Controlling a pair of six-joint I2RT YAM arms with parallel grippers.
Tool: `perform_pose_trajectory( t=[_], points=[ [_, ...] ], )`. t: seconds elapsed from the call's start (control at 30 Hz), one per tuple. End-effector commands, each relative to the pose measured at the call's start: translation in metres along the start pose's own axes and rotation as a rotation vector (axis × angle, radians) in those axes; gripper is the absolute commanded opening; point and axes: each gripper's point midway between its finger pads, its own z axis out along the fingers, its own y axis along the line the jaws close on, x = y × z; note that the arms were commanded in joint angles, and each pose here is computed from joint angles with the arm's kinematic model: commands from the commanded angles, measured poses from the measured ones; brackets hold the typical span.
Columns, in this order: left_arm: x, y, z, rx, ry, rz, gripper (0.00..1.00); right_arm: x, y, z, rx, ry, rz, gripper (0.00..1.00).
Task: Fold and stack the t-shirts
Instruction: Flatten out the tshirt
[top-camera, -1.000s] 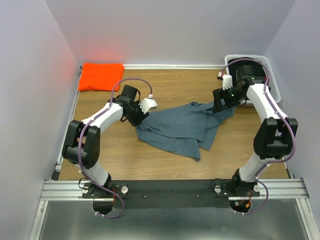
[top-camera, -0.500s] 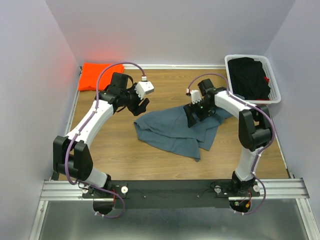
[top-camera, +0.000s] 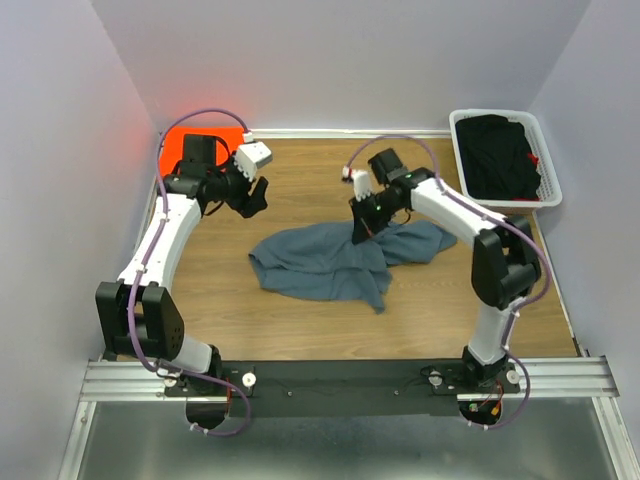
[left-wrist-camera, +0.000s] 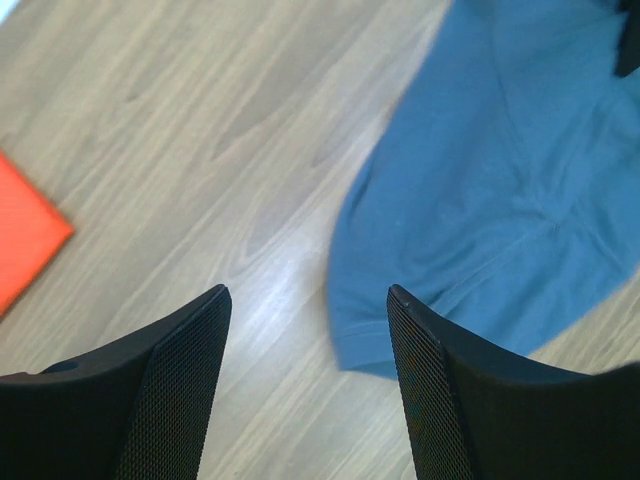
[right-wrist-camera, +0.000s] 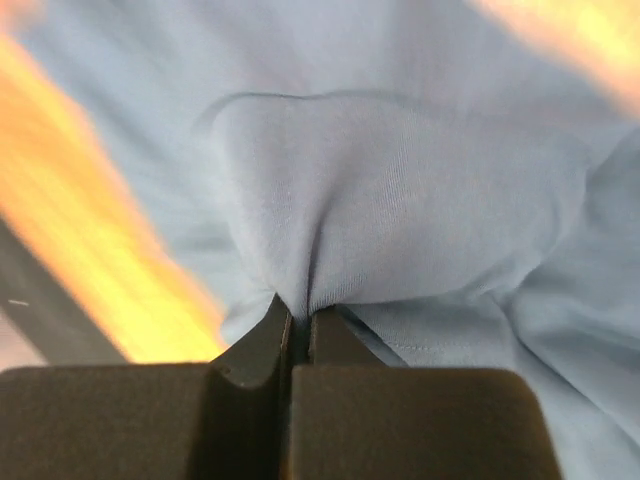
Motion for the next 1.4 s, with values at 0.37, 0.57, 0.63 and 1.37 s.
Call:
perform_pose_trajectory(
  t=[0.37, 0.57, 0.63, 1.37],
  points=[
    [-0.007, -0.01, -0.011, 0.095, -0.055, -0.001, 0.91, -0.023, 0.057, -0.08, -0.101, -0.166, -0.148, 1.0],
    [0.004, -0.055, 0.011, 0.166, -0.032, 0.111, 0.91, -0.01, 0.025, -0.082, -0.03, -0.151, -0.088, 1.0],
    [0.017, -0.076, 0.024, 0.203, -0.005, 0.166, 0.9, 0.0, 0.003, -0.082, -0.017, -0.143, -0.024, 0.99],
    [0.04, -0.268, 0.14, 0.392, 0.134, 0.826, 0.61, 0.052, -0.091, -0.006, -0.073, 0.002, 0.329, 0.52]
  ],
)
